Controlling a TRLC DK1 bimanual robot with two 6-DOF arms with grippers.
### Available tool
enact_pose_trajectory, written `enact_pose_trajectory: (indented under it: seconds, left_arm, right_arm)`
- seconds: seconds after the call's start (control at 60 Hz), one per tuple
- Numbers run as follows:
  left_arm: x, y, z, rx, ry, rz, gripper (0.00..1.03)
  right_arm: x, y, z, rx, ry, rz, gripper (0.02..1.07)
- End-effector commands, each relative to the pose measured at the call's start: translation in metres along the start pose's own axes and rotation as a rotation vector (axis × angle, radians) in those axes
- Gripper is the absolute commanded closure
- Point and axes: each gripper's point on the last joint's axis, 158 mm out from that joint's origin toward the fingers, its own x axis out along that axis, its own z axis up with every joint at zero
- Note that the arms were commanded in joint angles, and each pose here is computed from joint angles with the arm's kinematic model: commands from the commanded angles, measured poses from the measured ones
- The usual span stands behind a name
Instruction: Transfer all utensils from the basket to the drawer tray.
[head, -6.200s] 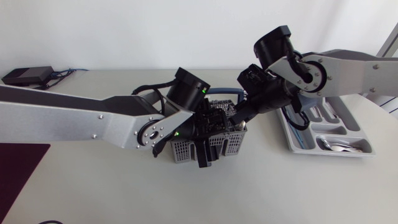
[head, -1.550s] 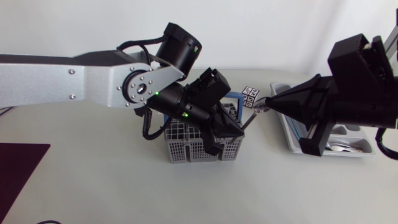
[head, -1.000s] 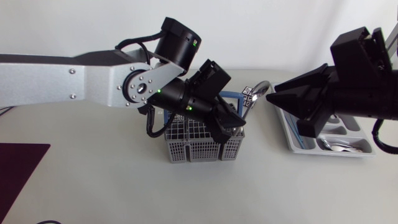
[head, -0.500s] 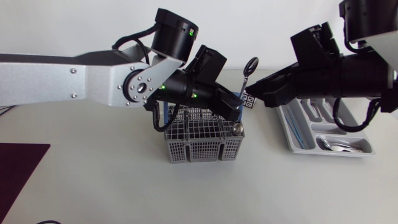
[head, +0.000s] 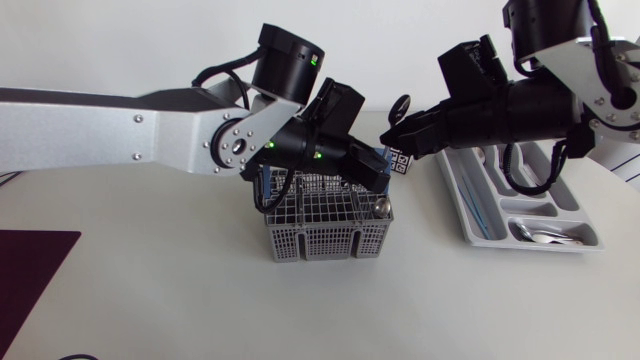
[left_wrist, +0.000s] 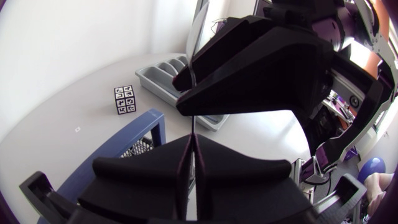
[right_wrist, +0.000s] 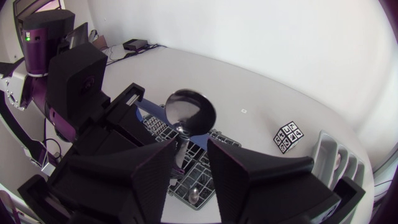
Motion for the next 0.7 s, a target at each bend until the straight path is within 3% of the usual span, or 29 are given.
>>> enact_pose_trajectory:
  seconds: [0.0,0.2,0.5,0.567,0.65,0.667,0.683]
  left_arm:
    - [0.002,-0.001,0.015,-0.019,-0.036,-0.001,1.00]
    - [0.002,0.003,0.015,-0.023,-0.036,0.017,1.00]
    - [0.001,0.005,0.018,-0.020,-0.048,0.034,0.99]
    - [-0.001,0.005,0.021,-0.011,-0.056,0.034,0.84]
    - [-0.005,0.003,0.026,0.005,-0.069,0.035,0.54]
    - [-0.008,0.001,0.029,0.012,-0.076,0.035,0.38]
    - [-0.009,0.001,0.029,0.014,-0.077,0.038,0.31]
  right_arm:
    - [0.004,0.004,0.009,0.016,-0.013,0.014,0.80]
    - [0.005,0.006,0.006,0.016,-0.005,0.019,0.99]
    - [0.006,0.008,0.004,0.015,0.002,0.025,1.01]
    - [0.005,0.008,0.003,0.015,0.004,0.026,1.01]
    - [0.005,0.005,0.000,0.018,0.009,0.022,1.01]
    - [0.005,0.005,-0.001,0.017,0.009,0.022,1.01]
    - [0.004,0.004,-0.002,0.018,0.010,0.023,1.01]
